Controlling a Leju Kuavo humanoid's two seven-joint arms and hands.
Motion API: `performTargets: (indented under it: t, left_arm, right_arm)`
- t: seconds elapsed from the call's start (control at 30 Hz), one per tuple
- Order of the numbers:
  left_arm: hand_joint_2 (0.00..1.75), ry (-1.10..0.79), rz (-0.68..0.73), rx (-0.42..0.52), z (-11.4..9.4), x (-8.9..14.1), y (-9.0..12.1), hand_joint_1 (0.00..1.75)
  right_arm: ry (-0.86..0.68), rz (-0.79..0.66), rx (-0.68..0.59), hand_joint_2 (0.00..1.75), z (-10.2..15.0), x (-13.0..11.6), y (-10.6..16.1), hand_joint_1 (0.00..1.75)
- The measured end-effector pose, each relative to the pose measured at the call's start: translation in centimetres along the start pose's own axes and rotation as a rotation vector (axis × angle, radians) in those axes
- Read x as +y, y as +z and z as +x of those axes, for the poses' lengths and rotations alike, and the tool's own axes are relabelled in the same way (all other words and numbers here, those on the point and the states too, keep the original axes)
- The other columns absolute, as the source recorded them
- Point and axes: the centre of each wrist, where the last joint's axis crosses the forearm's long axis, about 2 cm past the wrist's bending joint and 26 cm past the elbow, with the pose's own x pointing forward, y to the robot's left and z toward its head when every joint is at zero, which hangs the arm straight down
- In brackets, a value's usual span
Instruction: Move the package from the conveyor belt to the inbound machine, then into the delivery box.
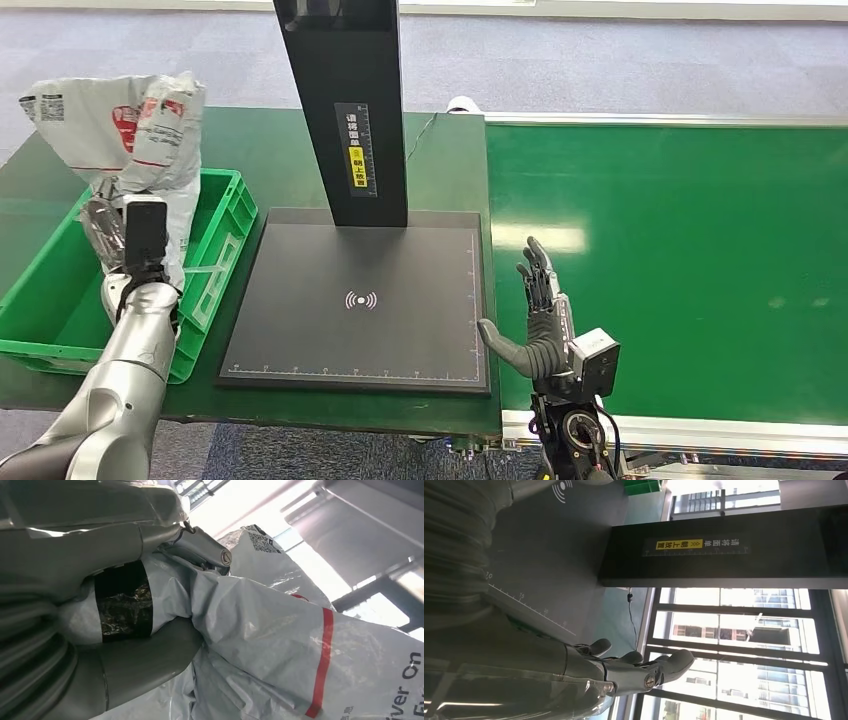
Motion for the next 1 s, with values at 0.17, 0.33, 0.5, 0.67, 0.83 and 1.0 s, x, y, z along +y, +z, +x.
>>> performTargets:
  t: [0.17, 0.33, 0.5, 0.67, 0.83, 1.0]
  left_arm:
    - [1.75, 0.104, 0.081, -0.007, 0.0, 1.4, -1.1, 1.75]
    - [1.75, 0.089, 0.110, -0.010, 0.2, 2.1, -1.5, 1.75]
    - [1.75, -0.030, 0.131, -0.001, 0.5, 2.9, -2.9, 1.75]
    - [1.75, -0.223, 0.089, 0.051, 1.4, 3.8, -5.6, 1.75]
    - [1.75, -0.438, -0.041, 0.165, 2.1, 3.4, -6.9, 1.75]
    - [1.75, -0.581, -0.185, 0.247, 2.0, 2.5, -6.7, 1.75]
  right_arm:
    - [0.003, 0.001, -0.006, 1.75, 0.1, -0.1, -0.3, 0.00]
    - [0.006, 0.003, -0.009, 1.75, 0.1, -0.1, -0.4, 0.00]
    - [0.008, 0.009, -0.006, 1.75, 0.1, -0.1, -0.4, 0.00]
    - [0.001, 0.021, -0.008, 1.75, 0.1, -0.1, -0.4, 0.00]
    - [0.001, 0.030, -0.012, 1.75, 0.2, 0.0, -0.6, 0.00]
    - [-0.005, 0.039, -0.014, 1.75, 0.2, 0.0, -0.8, 0.00]
